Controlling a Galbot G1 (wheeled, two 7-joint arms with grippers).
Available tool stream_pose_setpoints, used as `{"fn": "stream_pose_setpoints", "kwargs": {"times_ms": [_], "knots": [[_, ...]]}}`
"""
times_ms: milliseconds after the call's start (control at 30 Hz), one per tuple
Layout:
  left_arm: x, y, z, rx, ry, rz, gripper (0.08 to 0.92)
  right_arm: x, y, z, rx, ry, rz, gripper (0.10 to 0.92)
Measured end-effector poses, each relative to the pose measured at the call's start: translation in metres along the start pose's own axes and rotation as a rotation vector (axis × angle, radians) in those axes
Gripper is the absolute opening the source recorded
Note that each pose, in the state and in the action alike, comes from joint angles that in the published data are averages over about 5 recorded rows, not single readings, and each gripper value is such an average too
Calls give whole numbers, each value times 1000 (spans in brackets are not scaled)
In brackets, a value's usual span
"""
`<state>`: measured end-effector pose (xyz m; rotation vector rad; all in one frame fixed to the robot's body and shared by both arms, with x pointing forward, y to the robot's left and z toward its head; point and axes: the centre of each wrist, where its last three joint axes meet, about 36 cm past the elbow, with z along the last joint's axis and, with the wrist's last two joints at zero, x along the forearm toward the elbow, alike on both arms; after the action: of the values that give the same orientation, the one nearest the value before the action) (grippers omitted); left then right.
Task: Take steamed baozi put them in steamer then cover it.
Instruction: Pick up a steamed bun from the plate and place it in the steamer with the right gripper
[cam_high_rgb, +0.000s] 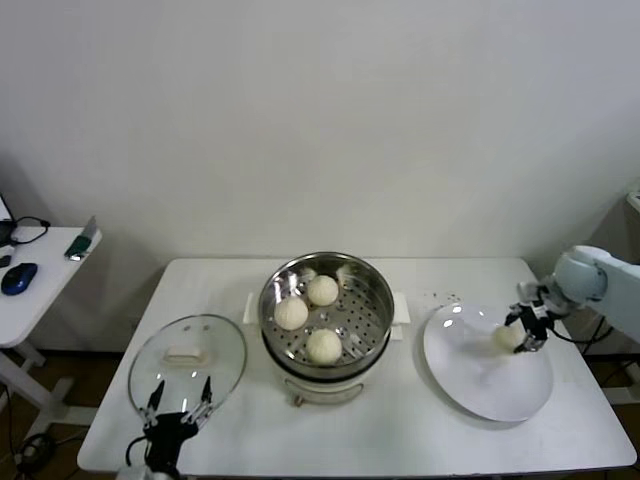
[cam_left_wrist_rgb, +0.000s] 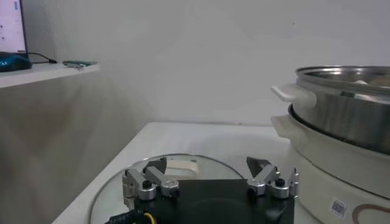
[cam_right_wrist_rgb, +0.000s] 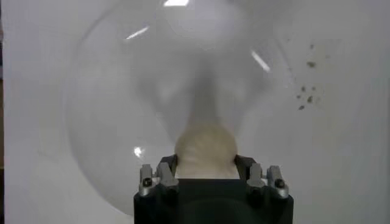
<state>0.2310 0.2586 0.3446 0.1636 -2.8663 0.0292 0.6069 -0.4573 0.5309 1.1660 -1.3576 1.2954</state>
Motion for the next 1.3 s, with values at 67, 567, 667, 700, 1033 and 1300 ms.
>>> {"fn": "stream_pose_setpoints", "kwargs": {"times_ms": [67,567,667,700,1033,1300], "knots": [[-1,0,0,1,-1,2,823,22,-10,-11,17,-14,13,650],[-7,1,-5,6,-13,20,823,202,-50,-166,166,-166,132,653],[-7,2,-6,7,-16,19,823,213,-44,-201,198,-187,130,651],[-6,3,-6,7,-16,18,823,214,-43,-212,207,-191,128,650],[-5,8,-11,9,-27,6,823,181,-29,-283,261,-185,85,653],[-4,9,-12,10,-28,1,823,132,-19,-305,255,-165,50,649]]}}
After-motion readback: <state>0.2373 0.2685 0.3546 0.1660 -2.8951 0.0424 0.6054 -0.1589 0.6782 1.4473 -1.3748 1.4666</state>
